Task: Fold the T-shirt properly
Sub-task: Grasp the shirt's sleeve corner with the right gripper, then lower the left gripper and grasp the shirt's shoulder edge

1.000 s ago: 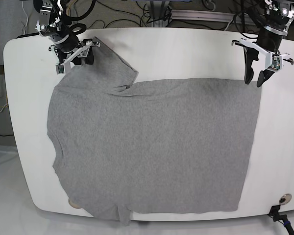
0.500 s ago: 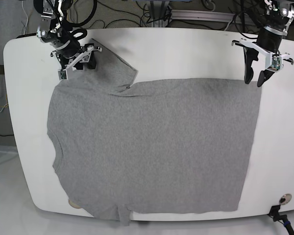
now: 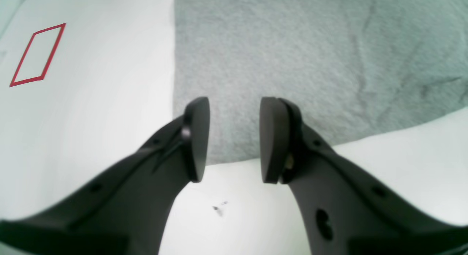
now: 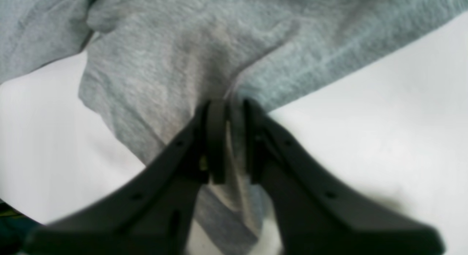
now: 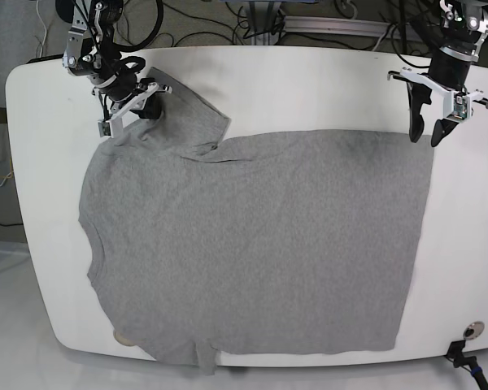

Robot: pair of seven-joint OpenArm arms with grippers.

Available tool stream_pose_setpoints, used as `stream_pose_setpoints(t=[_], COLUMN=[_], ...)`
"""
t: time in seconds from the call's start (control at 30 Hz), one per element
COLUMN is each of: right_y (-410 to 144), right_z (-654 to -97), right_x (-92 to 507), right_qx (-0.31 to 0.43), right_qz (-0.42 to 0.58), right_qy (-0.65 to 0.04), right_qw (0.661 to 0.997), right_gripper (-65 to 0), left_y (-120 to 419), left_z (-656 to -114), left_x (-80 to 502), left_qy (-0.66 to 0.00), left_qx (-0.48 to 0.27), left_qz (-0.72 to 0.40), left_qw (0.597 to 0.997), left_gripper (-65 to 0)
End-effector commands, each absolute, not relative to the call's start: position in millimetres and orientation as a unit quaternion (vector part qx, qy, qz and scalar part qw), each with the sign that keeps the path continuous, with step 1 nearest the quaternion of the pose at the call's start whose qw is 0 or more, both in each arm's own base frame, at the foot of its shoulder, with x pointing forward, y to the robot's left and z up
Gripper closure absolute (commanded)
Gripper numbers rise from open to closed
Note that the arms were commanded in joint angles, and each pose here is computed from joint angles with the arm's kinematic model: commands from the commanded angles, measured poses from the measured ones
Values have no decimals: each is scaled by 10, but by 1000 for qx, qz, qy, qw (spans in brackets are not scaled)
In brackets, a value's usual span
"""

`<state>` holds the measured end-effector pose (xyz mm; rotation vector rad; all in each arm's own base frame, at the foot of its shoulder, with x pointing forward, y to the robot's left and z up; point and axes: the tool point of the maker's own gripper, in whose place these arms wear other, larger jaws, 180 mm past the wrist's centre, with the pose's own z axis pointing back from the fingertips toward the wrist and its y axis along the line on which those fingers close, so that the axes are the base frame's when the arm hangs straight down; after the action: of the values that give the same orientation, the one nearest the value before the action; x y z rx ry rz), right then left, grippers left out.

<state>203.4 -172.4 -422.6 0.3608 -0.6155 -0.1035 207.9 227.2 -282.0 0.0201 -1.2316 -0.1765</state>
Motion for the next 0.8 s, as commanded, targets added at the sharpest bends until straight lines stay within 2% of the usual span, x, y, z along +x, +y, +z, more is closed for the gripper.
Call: stream_pose_setpoints(t=[0.0, 0.03, 0.27, 0.47, 0.77], right_y=[-1718, -1708, -1676, -1674, -1710], right_z=[-4158, -4151, -4131, -4111, -4124], right_x=[2067, 2068, 2075, 2096, 2053], right_qx=[182, 183, 190, 189, 178], right_qz=[-48, -46, -47, -45, -41], right_qy=[-312, -312, -316, -320, -314], right_qw=[931, 931, 929, 927, 932], right_gripper=[-23, 0, 0, 0, 0], left_y=[2304, 2336, 2491, 2605, 2748], left_z=[-2689, -2672, -2787, -2800, -3126], left_x=[2127, 2150, 2304, 2525, 2718], left_qy=[-597, -599, -568, -575, -554], left_qx=[15, 22, 44, 52, 31], left_qz=[-78, -73, -54, -38, -16], left_qw=[798, 797, 820, 816, 832], left_gripper=[-222, -224, -241, -240, -240])
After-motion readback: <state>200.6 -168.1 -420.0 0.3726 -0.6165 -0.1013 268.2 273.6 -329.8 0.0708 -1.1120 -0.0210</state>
